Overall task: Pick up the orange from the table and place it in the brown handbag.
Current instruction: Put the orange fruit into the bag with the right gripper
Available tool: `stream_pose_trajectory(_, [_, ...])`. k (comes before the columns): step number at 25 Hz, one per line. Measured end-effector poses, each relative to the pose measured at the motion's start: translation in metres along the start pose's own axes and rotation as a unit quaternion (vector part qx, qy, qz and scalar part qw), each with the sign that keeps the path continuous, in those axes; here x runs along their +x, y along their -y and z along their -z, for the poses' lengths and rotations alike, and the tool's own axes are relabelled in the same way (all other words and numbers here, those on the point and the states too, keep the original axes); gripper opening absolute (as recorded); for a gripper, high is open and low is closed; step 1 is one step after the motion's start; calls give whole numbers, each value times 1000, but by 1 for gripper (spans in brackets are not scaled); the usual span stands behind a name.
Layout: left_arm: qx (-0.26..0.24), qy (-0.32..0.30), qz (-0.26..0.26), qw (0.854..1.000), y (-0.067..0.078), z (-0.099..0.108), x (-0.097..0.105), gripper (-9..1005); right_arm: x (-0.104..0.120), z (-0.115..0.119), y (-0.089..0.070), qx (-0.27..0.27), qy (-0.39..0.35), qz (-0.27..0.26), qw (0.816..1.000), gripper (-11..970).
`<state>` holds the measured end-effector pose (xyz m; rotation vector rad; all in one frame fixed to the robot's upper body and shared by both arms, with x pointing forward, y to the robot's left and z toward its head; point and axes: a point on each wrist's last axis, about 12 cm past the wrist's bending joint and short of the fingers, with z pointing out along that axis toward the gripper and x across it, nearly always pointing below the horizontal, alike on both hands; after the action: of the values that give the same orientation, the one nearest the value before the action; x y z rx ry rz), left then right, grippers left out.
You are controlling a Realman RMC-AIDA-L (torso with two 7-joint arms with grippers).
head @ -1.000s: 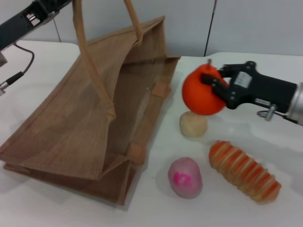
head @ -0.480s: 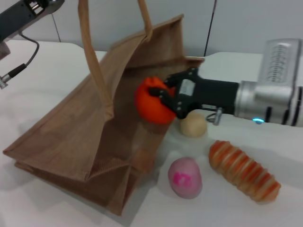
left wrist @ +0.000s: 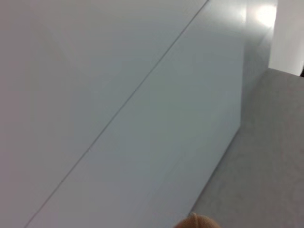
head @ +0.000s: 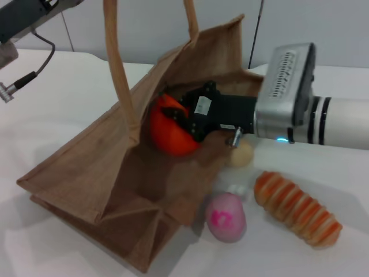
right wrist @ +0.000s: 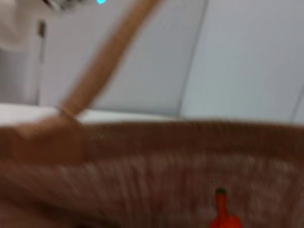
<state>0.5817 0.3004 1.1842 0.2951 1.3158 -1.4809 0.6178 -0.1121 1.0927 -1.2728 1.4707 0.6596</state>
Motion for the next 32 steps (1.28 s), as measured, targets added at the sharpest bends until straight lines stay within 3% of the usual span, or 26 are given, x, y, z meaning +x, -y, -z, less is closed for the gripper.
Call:
stream_pose_trajectory(15, [-3,26,-2,1000,3,14,-3,126,21,8,9,62,-52,-24,996,76])
stream_pose_trajectory(22, [-14,30,-3,999,1,18,-2,126,25,12,6,64,-44,-26,997,225])
stream_pose_trajectory(27, [-29,42,-3,999,-1,25,-3,126,28,25,0,59,0,-29,998,476])
stream_pose_trajectory(32, [-47,50,2,998,-6,32,0,126,40,57,-1,84,43,-42,995,712])
